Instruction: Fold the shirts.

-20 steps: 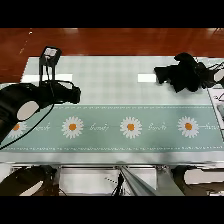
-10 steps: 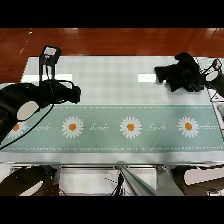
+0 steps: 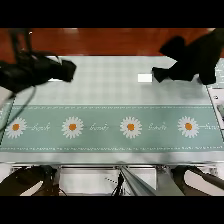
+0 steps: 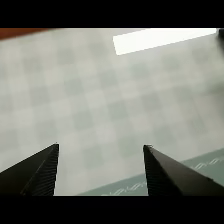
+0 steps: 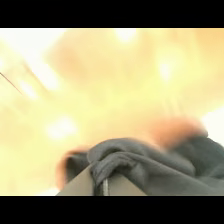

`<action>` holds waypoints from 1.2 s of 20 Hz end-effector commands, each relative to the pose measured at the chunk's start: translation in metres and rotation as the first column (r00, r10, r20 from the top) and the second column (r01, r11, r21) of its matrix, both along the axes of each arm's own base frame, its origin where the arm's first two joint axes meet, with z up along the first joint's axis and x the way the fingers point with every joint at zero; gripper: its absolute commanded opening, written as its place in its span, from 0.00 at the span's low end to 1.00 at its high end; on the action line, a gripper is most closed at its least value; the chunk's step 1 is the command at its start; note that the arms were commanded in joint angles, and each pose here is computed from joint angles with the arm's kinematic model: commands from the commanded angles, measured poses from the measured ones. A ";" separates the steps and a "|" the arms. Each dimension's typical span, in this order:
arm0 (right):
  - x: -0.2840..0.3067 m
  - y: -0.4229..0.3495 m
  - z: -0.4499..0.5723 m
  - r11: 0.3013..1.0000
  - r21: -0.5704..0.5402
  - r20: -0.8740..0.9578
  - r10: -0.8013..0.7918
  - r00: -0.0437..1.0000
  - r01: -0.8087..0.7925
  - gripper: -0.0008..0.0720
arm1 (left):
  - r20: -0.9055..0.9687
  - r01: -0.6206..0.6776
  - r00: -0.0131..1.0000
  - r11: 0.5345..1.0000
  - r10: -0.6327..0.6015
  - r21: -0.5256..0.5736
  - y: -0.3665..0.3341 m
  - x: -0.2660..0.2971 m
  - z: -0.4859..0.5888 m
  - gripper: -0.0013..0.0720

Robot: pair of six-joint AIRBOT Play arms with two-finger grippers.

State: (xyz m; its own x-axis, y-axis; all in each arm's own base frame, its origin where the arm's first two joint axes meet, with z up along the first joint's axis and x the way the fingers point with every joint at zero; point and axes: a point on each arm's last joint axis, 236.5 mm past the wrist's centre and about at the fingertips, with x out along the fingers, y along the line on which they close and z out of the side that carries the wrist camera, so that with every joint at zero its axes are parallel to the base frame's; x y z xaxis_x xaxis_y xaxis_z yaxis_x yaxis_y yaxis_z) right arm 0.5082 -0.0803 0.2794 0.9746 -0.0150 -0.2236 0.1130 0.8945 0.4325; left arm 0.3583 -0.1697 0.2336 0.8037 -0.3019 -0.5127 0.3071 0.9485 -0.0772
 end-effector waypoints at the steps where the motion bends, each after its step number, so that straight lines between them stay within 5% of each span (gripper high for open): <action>1: -0.079 0.032 0.145 0.993 -0.114 0.278 0.062 0.959 -0.032 0.05 | 0.153 0.001 0.988 0.995 0.014 -0.101 0.012 -0.020 0.099 0.85; 8: -0.209 0.093 0.265 0.978 -0.178 0.505 0.184 0.843 -0.107 0.05 | 0.357 0.067 0.933 0.959 0.038 -0.277 0.061 -0.120 0.224 0.85; 16: -0.203 0.143 0.250 0.920 -0.094 0.465 0.378 0.800 -0.380 0.05 | -0.042 0.020 0.999 0.988 -0.026 -0.153 0.081 -0.185 0.128 0.85; 20: -0.165 0.194 0.180 0.803 -0.047 0.247 0.586 0.772 -0.594 0.05 | -0.095 0.000 0.995 0.983 -0.018 -0.183 0.078 -0.188 0.120 0.84; 24: -0.151 0.301 0.066 0.607 -0.064 -0.118 0.783 0.610 -0.792 0.05 | -0.100 -0.016 0.995 0.984 -0.002 -0.176 0.080 -0.185 0.118 0.85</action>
